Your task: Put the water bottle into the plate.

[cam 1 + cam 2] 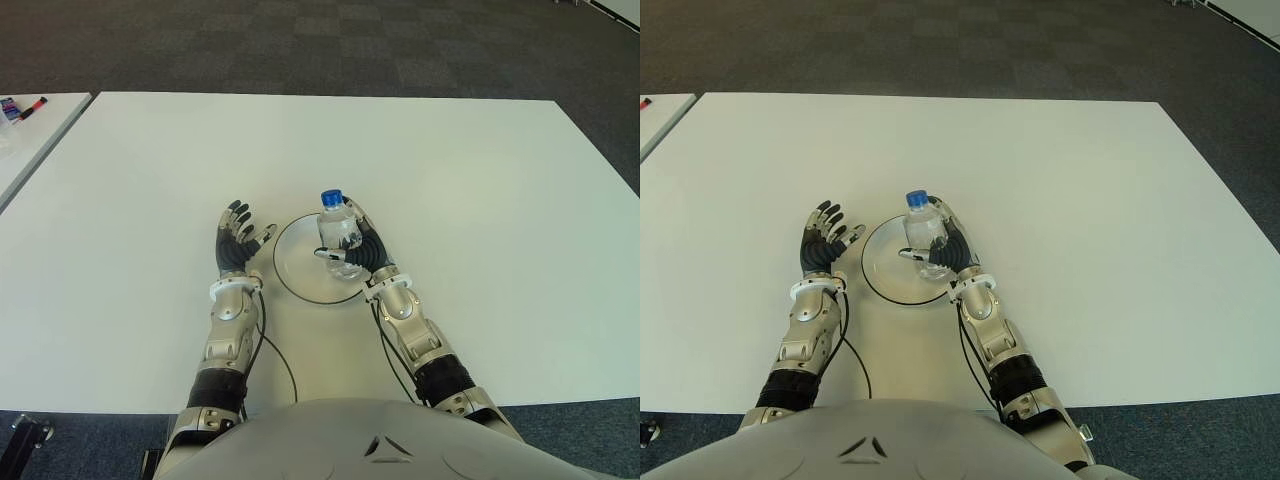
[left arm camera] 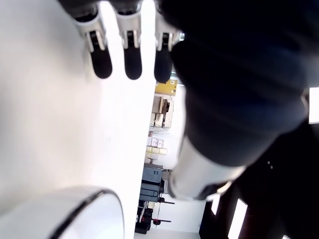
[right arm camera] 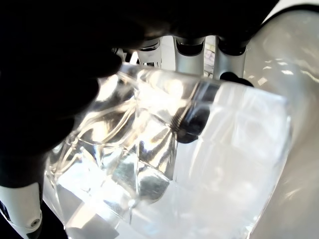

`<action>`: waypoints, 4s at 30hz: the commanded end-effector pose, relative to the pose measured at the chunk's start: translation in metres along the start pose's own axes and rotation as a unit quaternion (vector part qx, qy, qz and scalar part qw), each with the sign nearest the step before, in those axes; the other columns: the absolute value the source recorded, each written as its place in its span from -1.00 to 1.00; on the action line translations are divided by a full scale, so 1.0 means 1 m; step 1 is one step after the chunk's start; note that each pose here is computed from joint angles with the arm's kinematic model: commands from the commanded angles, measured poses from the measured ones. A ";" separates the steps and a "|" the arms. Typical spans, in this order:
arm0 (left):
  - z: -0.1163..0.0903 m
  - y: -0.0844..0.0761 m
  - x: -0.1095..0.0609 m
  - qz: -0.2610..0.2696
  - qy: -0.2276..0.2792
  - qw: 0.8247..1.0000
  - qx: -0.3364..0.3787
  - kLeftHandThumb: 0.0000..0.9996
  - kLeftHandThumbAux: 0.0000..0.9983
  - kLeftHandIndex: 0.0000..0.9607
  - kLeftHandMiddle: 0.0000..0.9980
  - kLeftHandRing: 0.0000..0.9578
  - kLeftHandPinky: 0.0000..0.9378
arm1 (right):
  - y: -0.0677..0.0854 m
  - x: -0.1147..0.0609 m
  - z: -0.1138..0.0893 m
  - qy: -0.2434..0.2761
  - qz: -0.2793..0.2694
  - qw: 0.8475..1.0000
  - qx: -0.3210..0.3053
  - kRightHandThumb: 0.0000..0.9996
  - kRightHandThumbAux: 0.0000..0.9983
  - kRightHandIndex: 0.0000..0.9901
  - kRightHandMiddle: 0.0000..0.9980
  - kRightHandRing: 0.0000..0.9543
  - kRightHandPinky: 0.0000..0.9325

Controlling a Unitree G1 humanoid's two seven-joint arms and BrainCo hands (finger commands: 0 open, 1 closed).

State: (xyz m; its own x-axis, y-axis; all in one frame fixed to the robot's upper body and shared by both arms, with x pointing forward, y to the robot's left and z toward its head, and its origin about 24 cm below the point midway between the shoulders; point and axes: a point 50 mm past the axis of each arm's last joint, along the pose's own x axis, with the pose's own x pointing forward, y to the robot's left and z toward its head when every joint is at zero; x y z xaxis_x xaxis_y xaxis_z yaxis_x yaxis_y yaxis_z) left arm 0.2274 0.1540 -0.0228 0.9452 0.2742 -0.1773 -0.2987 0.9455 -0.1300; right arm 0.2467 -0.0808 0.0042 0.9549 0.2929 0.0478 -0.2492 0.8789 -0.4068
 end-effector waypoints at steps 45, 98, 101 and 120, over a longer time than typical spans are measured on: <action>-0.010 -0.014 -0.003 -0.001 0.022 0.999 -0.026 -0.85 1.00 -0.66 -0.62 -0.66 -0.60 | 0.000 0.000 -0.010 0.003 0.007 1.000 0.014 -1.00 0.64 -1.00 -1.00 -1.00 -1.00; -0.012 -0.012 -0.002 -0.001 0.023 0.999 -0.022 -0.90 1.00 -0.68 -0.64 -0.67 -0.61 | 0.003 0.001 -0.020 -0.016 -0.009 0.999 0.038 -0.63 0.09 -1.00 -1.00 -1.00 -1.00; -0.011 -0.012 -0.002 -0.001 0.023 0.999 -0.023 -0.90 1.00 -0.68 -0.64 -0.66 -0.61 | 0.002 0.001 -0.020 -0.022 -0.008 0.999 0.038 -0.57 0.05 -1.00 -1.00 -1.00 -1.00; -0.011 -0.012 -0.002 -0.002 0.021 1.000 -0.020 -0.87 1.00 -0.65 -0.62 -0.65 -0.59 | 0.002 0.003 -0.025 -0.015 -0.005 0.999 0.046 -0.43 0.13 -1.00 -1.00 -1.00 -1.00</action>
State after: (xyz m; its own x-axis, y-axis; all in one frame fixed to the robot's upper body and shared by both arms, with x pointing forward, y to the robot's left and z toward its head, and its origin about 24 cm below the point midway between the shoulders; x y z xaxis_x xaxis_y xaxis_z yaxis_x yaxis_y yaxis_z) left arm 0.2300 0.1531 -0.0254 0.9468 0.2742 -0.1682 -0.2975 0.9454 -0.1333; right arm 0.2565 -0.0847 -0.0076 0.9409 0.3044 0.1483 -0.2455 0.9150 -0.3203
